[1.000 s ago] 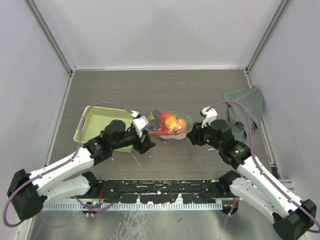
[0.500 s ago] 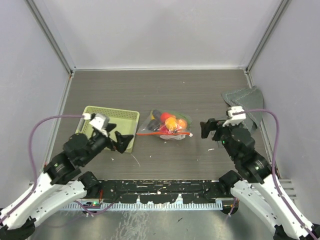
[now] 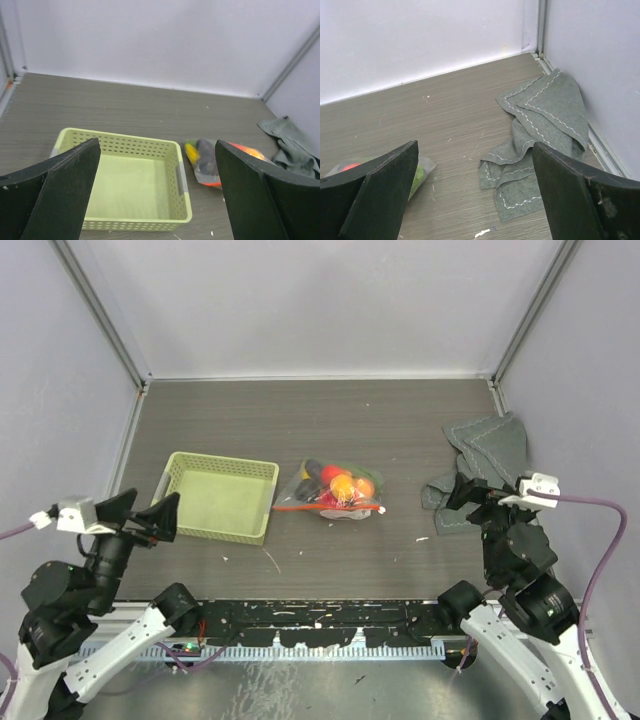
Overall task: Place the food in the zip-top bag and seal the zipper
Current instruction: Reset both arms
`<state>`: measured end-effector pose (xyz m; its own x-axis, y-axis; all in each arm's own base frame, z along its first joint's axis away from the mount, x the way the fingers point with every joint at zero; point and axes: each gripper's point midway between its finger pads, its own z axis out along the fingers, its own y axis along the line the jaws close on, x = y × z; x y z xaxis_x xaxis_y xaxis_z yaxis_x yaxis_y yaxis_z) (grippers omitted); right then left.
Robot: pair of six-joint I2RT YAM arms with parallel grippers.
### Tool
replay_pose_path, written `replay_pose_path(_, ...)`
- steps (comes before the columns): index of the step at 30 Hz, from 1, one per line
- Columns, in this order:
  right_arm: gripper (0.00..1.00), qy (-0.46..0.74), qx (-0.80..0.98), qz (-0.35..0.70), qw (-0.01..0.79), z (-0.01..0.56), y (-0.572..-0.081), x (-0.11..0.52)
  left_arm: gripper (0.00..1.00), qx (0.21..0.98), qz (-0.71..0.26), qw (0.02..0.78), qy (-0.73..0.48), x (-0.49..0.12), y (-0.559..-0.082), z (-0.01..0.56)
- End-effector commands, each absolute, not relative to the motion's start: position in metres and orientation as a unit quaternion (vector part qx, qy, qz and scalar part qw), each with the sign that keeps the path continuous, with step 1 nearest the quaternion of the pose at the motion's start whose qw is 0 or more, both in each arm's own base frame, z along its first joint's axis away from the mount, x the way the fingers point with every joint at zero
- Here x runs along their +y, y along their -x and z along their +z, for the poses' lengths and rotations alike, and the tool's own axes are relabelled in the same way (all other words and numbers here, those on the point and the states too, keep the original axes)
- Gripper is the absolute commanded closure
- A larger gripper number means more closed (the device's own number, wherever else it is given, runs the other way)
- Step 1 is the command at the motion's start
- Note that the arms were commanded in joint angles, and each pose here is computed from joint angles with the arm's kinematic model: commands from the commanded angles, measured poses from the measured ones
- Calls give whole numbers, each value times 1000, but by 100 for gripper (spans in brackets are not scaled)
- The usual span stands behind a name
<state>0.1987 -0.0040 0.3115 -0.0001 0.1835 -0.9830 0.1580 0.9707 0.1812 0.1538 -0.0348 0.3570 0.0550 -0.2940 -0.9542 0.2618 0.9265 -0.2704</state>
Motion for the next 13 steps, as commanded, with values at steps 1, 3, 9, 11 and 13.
replay_pose_path(1, 0, -156, 678, -7, 718, 317, -194, -20, 2, 646, -144, 747, 64, -2, -153, 349)
replay_pose_path(3, 0, -157, 676, -6, 720, 318, -193, -21, 2, 638, -144, 753, 65, -1, -153, 344)
replay_pose_path(9, 0, -155, 674, -8, 722, 319, -191, -23, 2, 637, -134, 755, 73, 7, -151, 339)
replay_pose_path(11, 0, -155, 675, -9, 721, 319, -191, -23, 2, 640, -131, 754, 69, 6, -151, 337)
replay_pose_path(13, 0, -158, 674, -7, 721, 319, -191, -23, 2, 643, -127, 752, 66, 5, -152, 336)
